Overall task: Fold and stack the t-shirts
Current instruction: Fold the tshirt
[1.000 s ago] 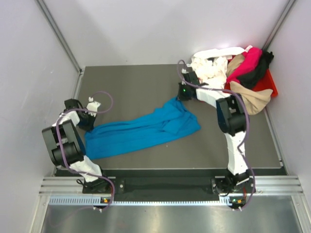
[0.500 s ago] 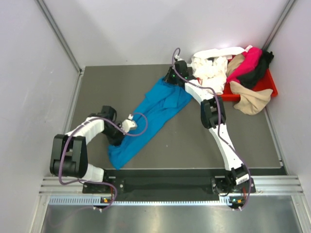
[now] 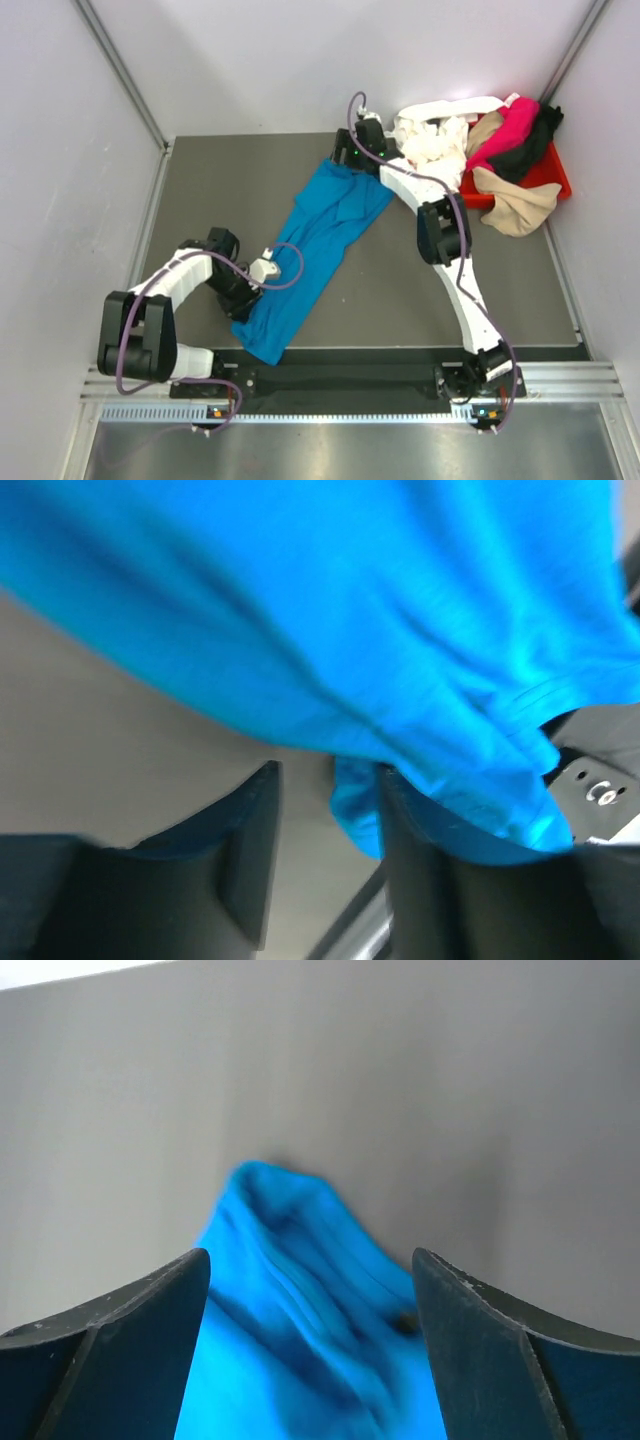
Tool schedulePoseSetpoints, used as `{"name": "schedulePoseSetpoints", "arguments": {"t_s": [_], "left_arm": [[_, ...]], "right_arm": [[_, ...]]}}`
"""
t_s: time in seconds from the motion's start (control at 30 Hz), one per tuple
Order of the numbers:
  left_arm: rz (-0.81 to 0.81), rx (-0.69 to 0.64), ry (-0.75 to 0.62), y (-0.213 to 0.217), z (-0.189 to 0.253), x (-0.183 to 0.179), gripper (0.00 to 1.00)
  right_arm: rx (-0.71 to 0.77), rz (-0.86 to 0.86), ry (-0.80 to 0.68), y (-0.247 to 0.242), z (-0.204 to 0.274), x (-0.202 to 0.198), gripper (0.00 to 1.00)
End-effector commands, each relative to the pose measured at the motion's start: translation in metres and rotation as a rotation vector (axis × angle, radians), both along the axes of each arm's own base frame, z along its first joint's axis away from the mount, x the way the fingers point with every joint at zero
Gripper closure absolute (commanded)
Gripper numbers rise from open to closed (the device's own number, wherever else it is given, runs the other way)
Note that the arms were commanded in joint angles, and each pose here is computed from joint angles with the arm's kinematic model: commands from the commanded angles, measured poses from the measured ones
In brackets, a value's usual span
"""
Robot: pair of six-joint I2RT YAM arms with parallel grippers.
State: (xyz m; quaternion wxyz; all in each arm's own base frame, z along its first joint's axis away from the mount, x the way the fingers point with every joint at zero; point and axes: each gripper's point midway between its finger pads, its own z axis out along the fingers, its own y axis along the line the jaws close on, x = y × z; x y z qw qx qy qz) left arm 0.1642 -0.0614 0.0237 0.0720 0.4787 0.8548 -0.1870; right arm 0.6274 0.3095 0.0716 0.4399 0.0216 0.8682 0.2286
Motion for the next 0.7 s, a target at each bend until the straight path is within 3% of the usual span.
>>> {"name": "schedulePoseSetpoints", "arguments": {"t_s": [0.0,0.03,0.07,0.13,0.23,0.33,0.47,0.67], "left_arm": [[0.103,0.104,-0.049,0.023,0.018,0.016,0.48],[0.117,0.112,-0.054,0.025,0.022,0.019,0.48],[0.123,0.119,-0.059,0.027,0.026,0.020,0.48],[0.149,0.147,-0.070,0.035,0.038,0.024,0.48],[0.224,0.172,-0.131,0.044,0.055,0.044,0.48],[0.325,0.160,-0.205,0.044,0.073,0.069,0.44],[0.276,0.018,-0.164,0.008,0.068,0.066,0.36],[0.188,0.110,-0.074,0.009,0.020,0.037,0.36]], "right_arm": [[-0.159,-0.180,-0.186,-0.065,0.143,-0.012,0.19],[-0.189,-0.214,-0.174,-0.077,0.146,-0.019,0.20],[-0.243,-0.234,-0.112,-0.089,0.121,-0.033,0.23],[-0.277,-0.272,-0.102,-0.107,0.127,-0.052,0.35],[-0.338,-0.267,0.029,-0.122,0.074,-0.086,0.46],[-0.335,-0.287,0.112,-0.128,0.040,-0.107,0.46],[-0.329,-0.312,0.155,-0.132,0.018,-0.115,0.48],[-0.318,-0.320,0.228,-0.131,-0.013,-0.115,0.44]]}}
